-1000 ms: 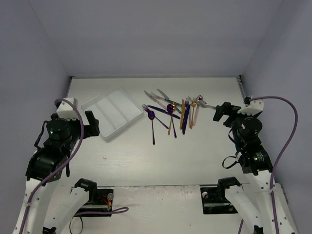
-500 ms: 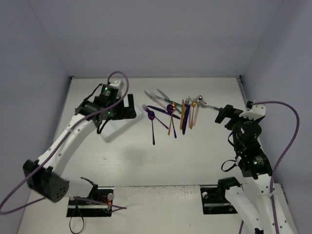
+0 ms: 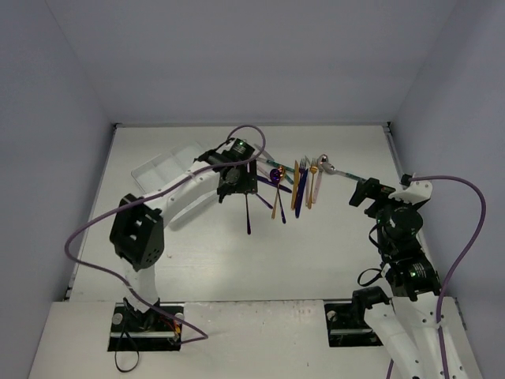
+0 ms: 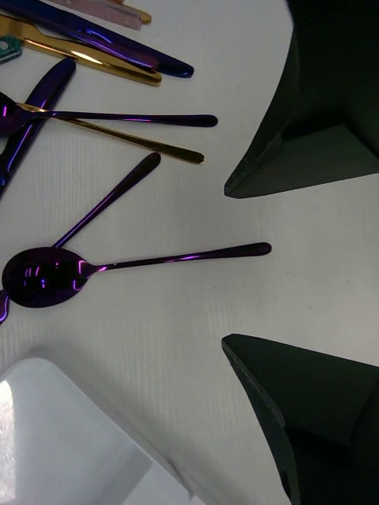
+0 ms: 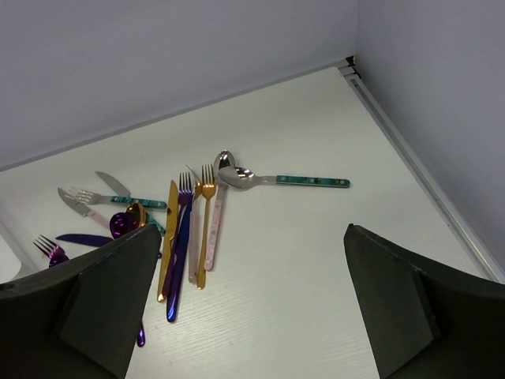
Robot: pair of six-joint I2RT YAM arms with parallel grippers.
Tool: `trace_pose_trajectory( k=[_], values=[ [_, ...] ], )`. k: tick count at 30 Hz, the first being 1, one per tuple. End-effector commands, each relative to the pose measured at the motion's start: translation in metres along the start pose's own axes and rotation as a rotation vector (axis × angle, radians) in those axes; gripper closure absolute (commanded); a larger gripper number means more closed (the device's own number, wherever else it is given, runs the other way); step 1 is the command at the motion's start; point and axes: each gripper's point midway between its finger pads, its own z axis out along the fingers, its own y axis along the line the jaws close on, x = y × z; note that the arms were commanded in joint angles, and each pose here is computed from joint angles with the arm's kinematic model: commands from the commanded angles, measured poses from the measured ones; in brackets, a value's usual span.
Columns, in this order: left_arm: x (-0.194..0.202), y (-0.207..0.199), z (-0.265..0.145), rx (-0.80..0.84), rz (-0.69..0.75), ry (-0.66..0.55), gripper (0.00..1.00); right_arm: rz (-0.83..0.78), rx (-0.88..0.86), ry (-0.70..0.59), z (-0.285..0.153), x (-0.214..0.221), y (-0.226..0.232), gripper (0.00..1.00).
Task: Sort the eating utensils into containers
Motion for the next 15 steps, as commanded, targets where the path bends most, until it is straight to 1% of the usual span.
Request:
trace_pose_trajectory(
  k=[1, 2, 4, 8, 10, 15],
  values=[
    [-0.018, -0.015, 0.009, -0.017, -0.036, -0.058, 0.43, 0.048, 0.007, -0.094, -0.001, -0.023, 0.001, 0.0],
    [-0.016, -0.015, 0.016, -0.029, -0.031, -0.051, 0.46, 0.049, 0.005, -0.094, -0.002, -0.023, 0.002, 0.0],
    [-0.013, -0.012, 0.028, -0.059, -0.023, -0.043, 0.5, 0.051, 0.001, -0.095, -0.002, -0.023, 0.002, 0.0],
    [-0.008, -0.007, 0.047, -0.103, -0.018, -0.03, 0.51, 0.057, 0.001, -0.099, -0.003, -0.022, 0.002, 0.0],
    [-0.003, -0.003, 0.06, -0.134, -0.008, -0.015, 0.55, 0.065, 0.003, -0.109, -0.005, -0.023, 0.001, 0.0],
    [0.003, -0.001, 0.077, -0.154, -0.006, 0.008, 0.58, 0.064, -0.005, -0.116, -0.007, -0.023, 0.001, 0.0]
  ],
)
